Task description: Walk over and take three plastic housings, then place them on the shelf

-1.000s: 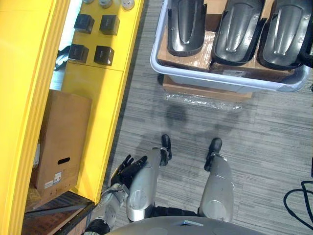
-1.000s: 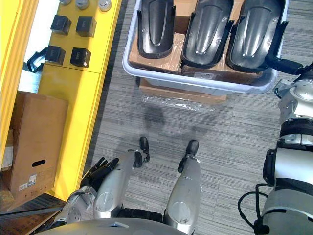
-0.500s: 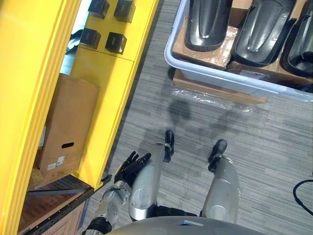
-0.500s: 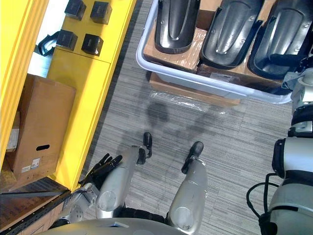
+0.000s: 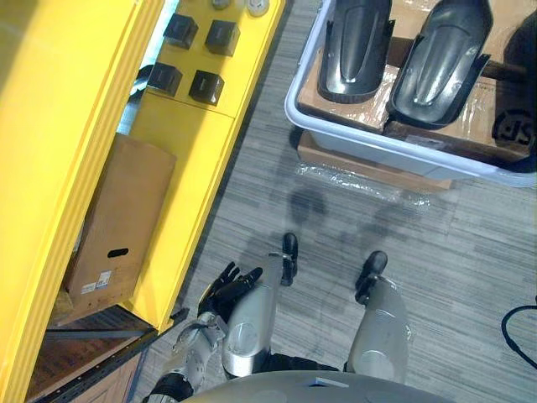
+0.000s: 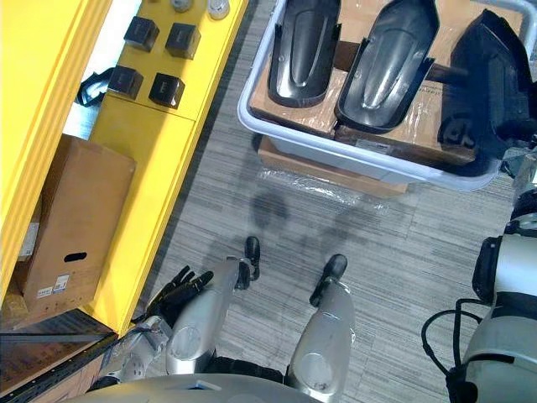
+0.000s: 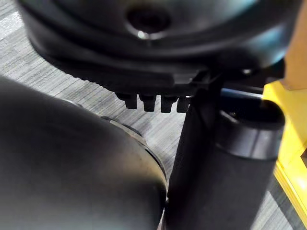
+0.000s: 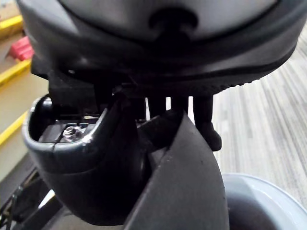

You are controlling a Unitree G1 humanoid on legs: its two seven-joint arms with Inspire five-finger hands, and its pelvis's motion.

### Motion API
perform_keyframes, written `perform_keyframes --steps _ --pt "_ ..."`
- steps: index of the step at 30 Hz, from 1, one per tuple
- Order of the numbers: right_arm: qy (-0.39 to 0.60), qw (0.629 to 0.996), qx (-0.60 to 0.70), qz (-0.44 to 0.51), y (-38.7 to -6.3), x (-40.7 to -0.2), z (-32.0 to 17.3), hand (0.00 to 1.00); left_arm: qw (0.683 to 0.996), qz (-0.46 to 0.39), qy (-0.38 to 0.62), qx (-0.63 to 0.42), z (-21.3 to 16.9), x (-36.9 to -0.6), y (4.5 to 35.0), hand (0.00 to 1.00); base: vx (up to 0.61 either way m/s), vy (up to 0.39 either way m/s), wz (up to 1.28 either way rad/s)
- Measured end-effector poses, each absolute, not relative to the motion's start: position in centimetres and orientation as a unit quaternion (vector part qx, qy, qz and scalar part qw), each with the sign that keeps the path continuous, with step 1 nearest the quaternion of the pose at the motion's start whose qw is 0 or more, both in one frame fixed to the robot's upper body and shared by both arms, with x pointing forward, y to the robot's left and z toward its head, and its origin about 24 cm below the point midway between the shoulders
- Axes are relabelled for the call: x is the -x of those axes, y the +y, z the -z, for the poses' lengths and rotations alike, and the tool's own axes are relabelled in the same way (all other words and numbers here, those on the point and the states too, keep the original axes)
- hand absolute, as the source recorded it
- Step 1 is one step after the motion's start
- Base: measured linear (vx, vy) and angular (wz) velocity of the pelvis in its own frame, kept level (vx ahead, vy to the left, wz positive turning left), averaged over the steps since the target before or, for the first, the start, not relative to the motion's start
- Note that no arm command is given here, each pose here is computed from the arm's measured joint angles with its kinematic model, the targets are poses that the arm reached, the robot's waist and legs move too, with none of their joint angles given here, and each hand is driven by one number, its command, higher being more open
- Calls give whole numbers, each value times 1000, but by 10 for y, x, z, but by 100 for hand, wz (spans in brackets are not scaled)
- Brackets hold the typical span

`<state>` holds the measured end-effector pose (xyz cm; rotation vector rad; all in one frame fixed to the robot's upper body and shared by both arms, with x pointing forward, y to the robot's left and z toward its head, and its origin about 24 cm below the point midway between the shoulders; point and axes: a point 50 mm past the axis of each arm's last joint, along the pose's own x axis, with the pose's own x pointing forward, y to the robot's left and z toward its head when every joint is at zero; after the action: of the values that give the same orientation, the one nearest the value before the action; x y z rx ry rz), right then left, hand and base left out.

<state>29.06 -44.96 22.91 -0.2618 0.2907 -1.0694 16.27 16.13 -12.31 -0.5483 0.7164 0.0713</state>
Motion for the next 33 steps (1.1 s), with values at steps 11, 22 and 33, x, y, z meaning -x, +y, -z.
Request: perform_keyframes --steps 11,22,33 --pt "88 824 90 553 -435 -298 -197 0 891 -67 343 290 124 -138 171 100 95 -17 -2" --pt "-153 850 253 437 -324 -303 -175 0 944 -82 100 303 29 -200 200 100 124 -46 4" --pt "-362 793 342 352 -248 -292 -205 0 924 61 -19 377 -45 -234 160 100 42 16 -7"
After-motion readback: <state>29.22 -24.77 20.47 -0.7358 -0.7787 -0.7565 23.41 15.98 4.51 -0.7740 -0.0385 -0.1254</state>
